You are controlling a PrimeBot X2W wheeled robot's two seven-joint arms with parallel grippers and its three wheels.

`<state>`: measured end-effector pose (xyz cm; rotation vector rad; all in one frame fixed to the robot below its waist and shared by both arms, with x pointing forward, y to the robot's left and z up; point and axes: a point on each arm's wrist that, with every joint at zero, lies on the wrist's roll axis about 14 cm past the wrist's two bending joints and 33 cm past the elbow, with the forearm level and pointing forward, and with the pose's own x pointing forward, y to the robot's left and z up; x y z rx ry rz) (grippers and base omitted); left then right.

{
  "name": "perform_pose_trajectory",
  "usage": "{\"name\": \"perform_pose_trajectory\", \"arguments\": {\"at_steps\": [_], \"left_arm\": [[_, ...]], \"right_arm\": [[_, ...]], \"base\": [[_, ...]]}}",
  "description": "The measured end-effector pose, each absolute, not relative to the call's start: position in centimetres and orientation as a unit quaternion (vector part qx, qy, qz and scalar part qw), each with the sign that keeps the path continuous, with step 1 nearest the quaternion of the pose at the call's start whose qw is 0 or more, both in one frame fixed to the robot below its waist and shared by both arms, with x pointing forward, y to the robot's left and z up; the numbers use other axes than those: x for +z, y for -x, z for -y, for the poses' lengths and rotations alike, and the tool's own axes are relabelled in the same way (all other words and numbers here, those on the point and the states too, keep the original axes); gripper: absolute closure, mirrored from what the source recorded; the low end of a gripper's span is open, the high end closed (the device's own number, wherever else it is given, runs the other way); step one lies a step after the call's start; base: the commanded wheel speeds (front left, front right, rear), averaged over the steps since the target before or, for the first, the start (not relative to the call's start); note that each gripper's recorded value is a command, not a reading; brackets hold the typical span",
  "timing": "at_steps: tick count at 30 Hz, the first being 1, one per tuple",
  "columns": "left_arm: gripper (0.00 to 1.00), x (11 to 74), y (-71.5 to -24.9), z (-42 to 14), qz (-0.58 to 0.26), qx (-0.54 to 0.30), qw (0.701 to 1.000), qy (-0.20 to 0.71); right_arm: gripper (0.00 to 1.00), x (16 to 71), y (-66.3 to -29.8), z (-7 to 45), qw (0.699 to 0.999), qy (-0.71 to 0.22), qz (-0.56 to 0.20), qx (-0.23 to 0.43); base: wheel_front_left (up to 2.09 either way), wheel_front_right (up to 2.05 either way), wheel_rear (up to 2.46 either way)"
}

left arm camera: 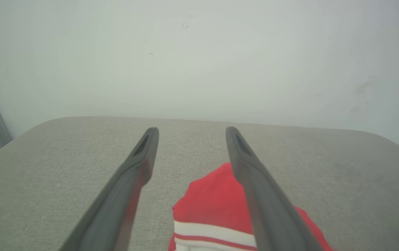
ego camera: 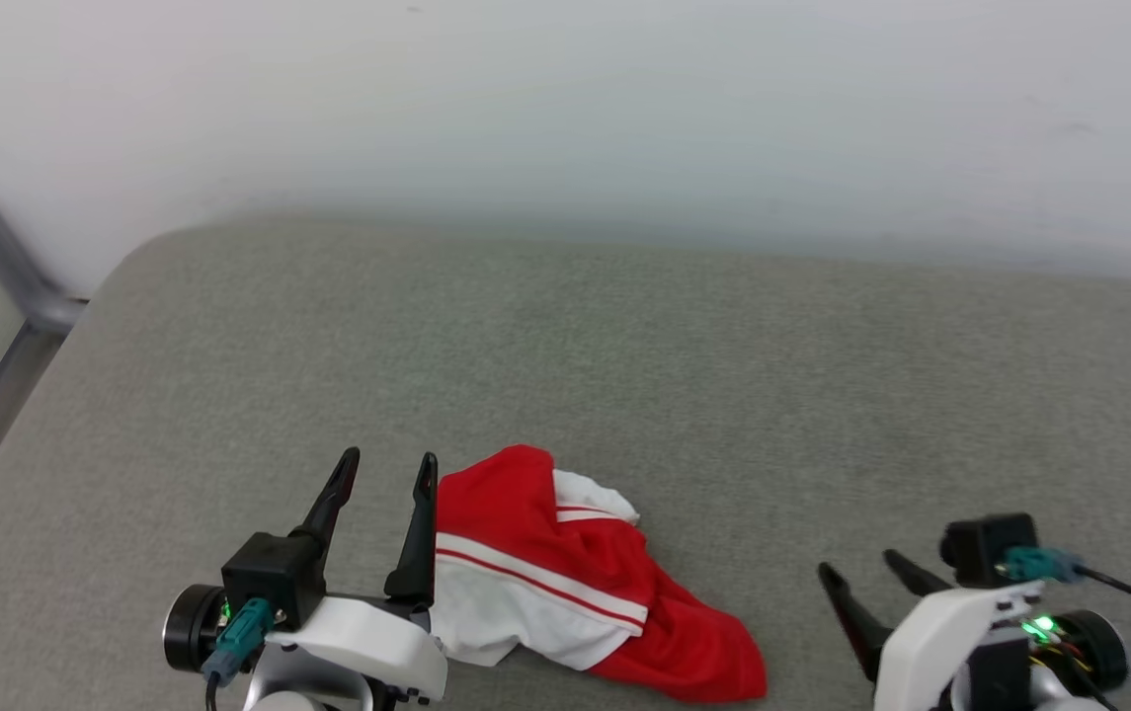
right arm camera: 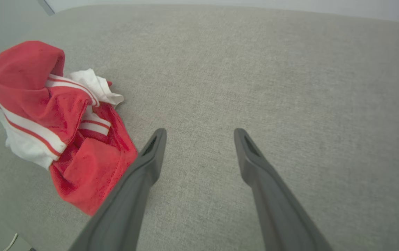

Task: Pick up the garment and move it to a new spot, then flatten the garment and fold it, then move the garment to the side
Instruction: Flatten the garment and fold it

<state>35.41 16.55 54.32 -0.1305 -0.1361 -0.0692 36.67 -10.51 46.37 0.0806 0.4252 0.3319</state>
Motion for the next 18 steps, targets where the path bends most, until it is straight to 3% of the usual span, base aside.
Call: {"name": "perform_pose_trajectory", "arguments": {"at_steps": [10, 18], "left_arm": [[0.0, 53.8, -36.3, -19.2, 0.062, 0.009, 0.996, 0.062], [0.0, 52.5, -37.4, -19.8, 0.047, 0.025, 0.996, 0.069]], "right_arm": [[0.0, 42.3, -37.6, 3.2, 0.883, 0.046, -0.338, 0.323], [0.0, 37.0, -35.0, 0.2, 0.787, 0.103, -0.453, 0.406]], "base": [[0.0, 0.0, 0.0], [0.0, 0.0, 0.0]]}}
